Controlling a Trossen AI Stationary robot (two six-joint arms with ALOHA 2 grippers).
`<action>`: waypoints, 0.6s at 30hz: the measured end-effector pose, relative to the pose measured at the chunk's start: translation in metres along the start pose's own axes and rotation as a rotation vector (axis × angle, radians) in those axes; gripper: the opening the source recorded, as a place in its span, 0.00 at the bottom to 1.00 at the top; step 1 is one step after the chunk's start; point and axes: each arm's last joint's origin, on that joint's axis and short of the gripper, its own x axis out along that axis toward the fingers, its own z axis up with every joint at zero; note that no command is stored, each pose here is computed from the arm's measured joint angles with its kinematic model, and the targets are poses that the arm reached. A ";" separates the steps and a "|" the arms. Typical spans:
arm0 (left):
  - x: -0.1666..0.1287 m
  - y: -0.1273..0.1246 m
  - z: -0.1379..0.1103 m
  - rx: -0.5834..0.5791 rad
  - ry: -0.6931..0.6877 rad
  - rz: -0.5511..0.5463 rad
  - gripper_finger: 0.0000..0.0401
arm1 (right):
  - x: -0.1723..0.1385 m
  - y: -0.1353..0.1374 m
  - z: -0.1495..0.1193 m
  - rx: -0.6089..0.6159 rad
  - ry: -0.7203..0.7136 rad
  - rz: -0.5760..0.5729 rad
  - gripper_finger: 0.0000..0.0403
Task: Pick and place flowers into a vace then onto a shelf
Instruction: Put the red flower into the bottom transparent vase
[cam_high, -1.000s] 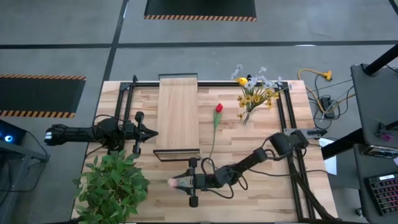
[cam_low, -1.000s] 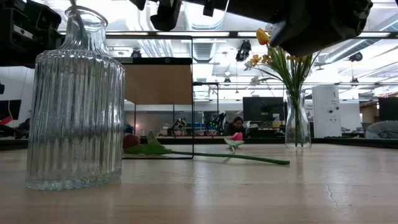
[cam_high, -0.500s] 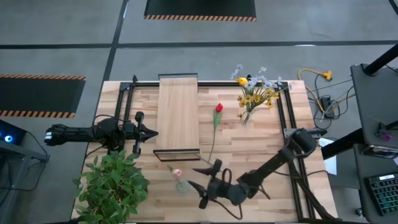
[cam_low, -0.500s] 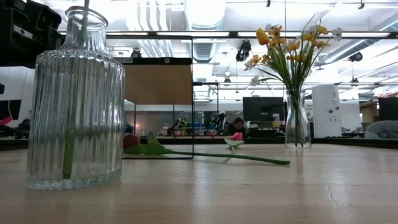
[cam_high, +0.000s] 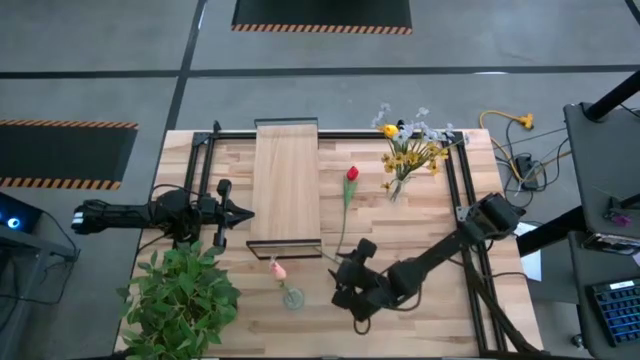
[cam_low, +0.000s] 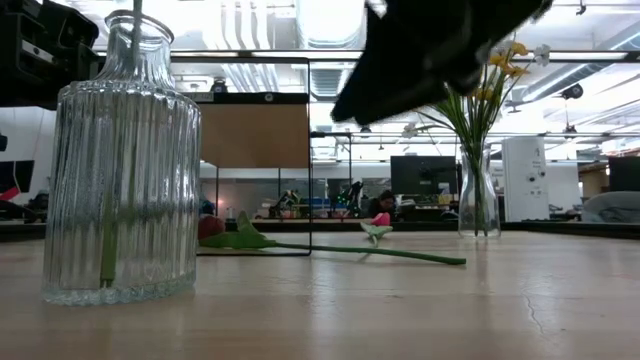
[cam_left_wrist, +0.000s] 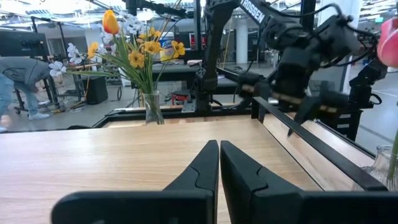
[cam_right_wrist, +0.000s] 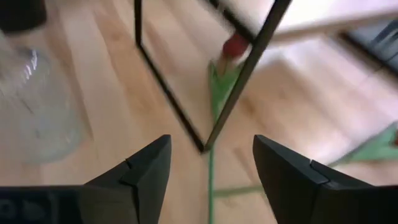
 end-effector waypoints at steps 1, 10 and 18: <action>0.000 0.000 0.000 0.000 0.000 0.000 0.00 | 0.004 -0.002 -0.001 0.005 0.021 0.011 0.54; 0.000 0.000 0.000 0.000 0.000 0.000 0.00 | 0.053 -0.045 -0.007 0.386 0.095 -0.136 0.53; 0.000 0.000 0.000 0.000 0.000 0.000 0.00 | 0.090 -0.088 -0.020 0.499 0.204 -0.244 0.53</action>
